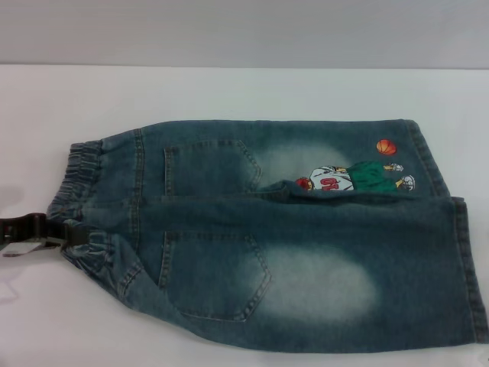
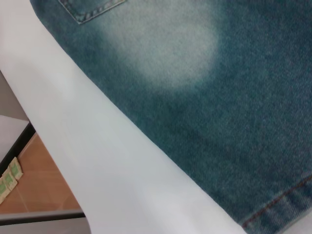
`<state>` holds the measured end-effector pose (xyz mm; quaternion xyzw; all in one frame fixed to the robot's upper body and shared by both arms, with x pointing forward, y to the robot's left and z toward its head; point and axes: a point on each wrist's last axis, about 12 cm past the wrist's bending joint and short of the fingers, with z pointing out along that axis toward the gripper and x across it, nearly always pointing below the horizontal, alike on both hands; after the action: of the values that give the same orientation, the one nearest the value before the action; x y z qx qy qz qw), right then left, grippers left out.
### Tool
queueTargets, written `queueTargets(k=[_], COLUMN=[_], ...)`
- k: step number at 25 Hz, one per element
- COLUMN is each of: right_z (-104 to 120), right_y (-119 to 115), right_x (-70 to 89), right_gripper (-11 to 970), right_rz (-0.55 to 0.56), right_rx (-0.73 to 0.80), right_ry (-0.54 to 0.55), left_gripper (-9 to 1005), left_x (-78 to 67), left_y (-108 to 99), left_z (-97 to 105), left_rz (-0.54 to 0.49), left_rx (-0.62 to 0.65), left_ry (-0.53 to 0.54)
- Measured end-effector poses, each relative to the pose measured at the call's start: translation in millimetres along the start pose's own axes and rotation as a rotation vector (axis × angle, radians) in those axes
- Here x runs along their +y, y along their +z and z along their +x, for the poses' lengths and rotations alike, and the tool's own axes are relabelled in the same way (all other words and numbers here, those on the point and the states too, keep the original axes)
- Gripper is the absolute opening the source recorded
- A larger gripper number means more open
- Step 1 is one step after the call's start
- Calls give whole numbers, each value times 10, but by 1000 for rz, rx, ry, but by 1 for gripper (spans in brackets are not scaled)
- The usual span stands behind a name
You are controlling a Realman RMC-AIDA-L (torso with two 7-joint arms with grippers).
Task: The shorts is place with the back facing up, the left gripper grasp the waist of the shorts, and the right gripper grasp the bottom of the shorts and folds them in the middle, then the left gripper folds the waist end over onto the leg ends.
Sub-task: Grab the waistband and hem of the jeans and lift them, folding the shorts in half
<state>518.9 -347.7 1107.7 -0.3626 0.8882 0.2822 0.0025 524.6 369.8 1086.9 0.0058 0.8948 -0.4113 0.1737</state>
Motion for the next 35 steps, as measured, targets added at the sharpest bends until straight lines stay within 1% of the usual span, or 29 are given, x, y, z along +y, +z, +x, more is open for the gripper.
queueTargets(k=[35], right_z=[-52], right_y=[89], right_x=[-38], right_gripper=[576], right_rz=[31], right_rx=[-3], right_ry=[-5], left_gripper=[38], left_x=[-4], left_y=[17], left_z=[1], left_rz=[1], left_rx=[-1], left_ry=[-2])
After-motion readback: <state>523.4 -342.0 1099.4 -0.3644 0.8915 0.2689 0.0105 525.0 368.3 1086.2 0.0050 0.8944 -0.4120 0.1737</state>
